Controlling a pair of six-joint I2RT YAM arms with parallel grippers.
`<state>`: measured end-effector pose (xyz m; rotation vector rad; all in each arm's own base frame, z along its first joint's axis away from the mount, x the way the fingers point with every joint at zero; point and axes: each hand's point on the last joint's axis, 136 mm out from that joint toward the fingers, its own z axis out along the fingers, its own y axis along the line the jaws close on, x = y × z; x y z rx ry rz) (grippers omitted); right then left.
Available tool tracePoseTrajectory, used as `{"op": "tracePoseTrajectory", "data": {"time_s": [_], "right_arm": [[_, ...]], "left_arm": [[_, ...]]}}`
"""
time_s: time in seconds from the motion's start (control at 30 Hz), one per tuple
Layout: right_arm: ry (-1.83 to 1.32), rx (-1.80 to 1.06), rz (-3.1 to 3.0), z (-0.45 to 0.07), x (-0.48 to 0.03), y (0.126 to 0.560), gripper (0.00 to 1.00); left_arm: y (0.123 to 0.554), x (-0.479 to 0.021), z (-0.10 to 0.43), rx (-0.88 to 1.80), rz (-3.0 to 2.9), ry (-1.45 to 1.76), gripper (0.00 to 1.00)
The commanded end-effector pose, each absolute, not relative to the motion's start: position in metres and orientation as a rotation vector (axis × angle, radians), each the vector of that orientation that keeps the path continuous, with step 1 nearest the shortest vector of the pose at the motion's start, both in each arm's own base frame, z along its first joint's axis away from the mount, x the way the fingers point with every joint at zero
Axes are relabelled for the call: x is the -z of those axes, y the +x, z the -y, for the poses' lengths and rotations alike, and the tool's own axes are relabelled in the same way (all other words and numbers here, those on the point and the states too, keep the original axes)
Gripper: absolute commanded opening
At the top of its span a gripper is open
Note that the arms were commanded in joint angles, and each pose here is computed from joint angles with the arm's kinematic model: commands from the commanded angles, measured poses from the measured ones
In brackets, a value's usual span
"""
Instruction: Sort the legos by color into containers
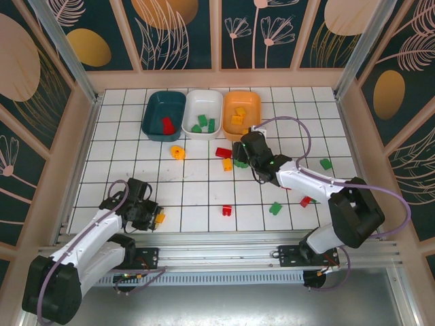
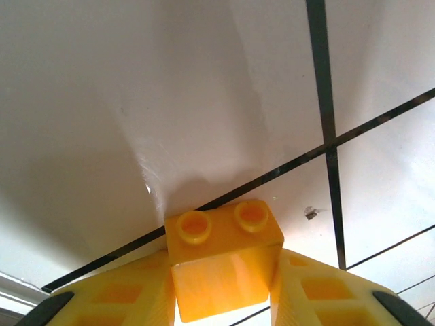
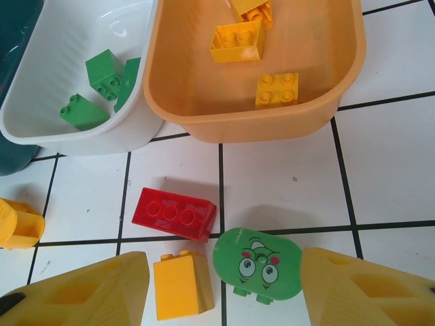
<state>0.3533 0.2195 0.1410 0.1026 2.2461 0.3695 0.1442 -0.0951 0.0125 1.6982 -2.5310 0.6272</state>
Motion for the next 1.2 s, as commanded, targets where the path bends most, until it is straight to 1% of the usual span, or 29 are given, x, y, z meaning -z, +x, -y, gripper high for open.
{"op": "tracePoseTrajectory", "data": {"time_s": [0.0,0.2,0.3,0.47,0.63,0.77,0.83,0.9,1.03,1.17], "right_arm": [[0.140,-0.393,-2.211,-0.215,-0.151,0.353,0.61],[0.146,-0.381,-2.199,-0.210,-0.157,0.351,0.61],[0.157,-0.364,-2.186,-0.203,-0.159,0.350,0.61],[0.200,-0.337,-2.192,-0.184,-0.155,0.351,0.61],[0.260,-0.296,-2.198,-0.154,-0.151,0.347,0.61],[0.318,-0.234,-2.206,-0.124,-0.147,0.341,0.62],[0.372,-0.204,-2.213,-0.106,-0.142,0.337,0.62],[0.415,-0.192,-2.217,-0.092,-0.137,0.333,0.62],[0.461,-0.187,-2.223,-0.078,-0.131,0.320,0.62],[0.485,-0.170,-2.216,-0.065,-0.131,0.309,0.62]], "left_arm": [[0.169,-0.002,0.098,-0.778,2.628,1.696,0.33],[0.187,-0.018,0.103,-0.819,2.704,1.637,0.32],[0.203,-0.033,0.107,-0.846,2.770,1.578,0.32],[0.246,-0.068,0.123,-0.924,2.894,1.454,0.33],[0.301,-0.100,0.156,-1.079,2.968,1.323,0.33],[0.352,-0.130,0.200,-1.225,3.023,1.169,0.33],[0.387,-0.154,0.233,-1.380,3.017,1.080,0.33],[0.416,-0.163,0.264,-1.433,3.031,0.975,0.33],[0.465,-0.171,0.327,-1.534,3.022,0.728,0.34],[0.507,-0.156,0.360,-1.444,3.110,0.572,0.34]]}}
